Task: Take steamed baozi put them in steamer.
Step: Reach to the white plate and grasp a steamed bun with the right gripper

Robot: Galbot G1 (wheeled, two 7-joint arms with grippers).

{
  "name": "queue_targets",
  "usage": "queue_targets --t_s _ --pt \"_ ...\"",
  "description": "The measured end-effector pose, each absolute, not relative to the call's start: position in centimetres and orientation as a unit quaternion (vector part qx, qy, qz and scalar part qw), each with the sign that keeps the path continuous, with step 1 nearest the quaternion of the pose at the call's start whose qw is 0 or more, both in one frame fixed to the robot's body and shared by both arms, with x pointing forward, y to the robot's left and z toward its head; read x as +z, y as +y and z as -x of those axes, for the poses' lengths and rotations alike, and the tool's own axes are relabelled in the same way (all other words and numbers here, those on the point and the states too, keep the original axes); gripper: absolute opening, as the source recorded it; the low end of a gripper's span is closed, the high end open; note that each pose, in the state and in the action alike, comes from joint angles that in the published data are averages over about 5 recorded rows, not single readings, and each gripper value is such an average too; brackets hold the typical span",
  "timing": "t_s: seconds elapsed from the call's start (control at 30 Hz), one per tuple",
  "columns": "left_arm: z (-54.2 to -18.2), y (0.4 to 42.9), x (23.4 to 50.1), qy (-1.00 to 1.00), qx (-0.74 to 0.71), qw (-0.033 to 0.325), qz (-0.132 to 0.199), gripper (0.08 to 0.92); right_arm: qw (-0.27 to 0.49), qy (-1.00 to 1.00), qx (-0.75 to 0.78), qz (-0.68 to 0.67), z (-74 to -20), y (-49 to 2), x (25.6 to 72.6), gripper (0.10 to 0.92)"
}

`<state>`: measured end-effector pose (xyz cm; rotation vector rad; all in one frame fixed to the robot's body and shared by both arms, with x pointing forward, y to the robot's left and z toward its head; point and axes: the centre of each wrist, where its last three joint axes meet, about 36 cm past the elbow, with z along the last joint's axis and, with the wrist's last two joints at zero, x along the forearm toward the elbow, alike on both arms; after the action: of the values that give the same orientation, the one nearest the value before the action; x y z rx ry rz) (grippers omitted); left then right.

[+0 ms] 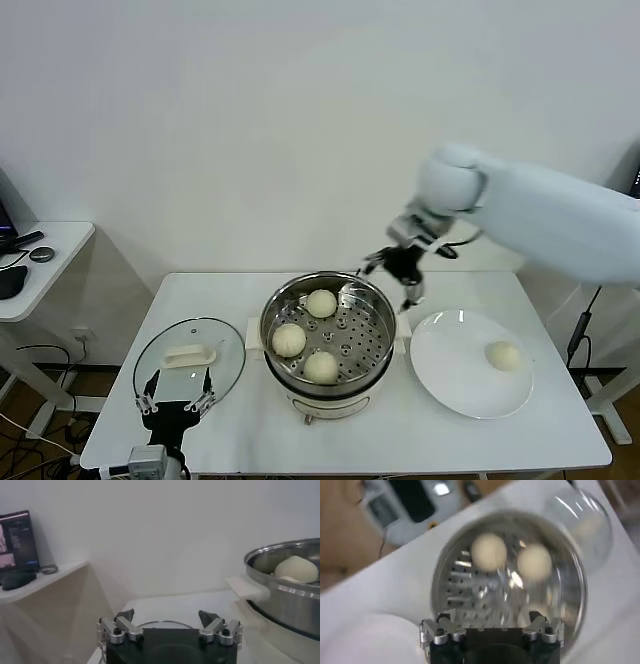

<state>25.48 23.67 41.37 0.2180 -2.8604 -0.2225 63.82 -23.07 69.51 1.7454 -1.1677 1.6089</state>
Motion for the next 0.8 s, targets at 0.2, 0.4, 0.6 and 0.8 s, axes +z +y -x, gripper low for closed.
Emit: queue_targets --t_s 0.2,0.4,0.6,0.8 --pt "-25.3 23.8 40.8 -0.985 -0.065 0.142 -0.066 0.823 0.33 -0.513 0.553 -0.568 -63.8 -31.5 65.5 0.823" --pt "-24.9 23.9 40.2 -0.984 -0.057 0.158 -0.058 0.823 0.381 -0.554 0.539 -0.507 -63.7 -37.1 60.0 0.823" --pt "-24.6 24.1 39.6 -0.982 -0.054 0.168 -0.061 0.823 0.411 -0.563 0.538 -0.475 -63.8 -40.6 55.4 0.823" --pt "-24.5 24.4 39.1 -0.981 -0.053 0.175 -0.063 0.823 0.442 -0.544 0.538 -0.468 -63.8 -42.8 52.6 0.823"
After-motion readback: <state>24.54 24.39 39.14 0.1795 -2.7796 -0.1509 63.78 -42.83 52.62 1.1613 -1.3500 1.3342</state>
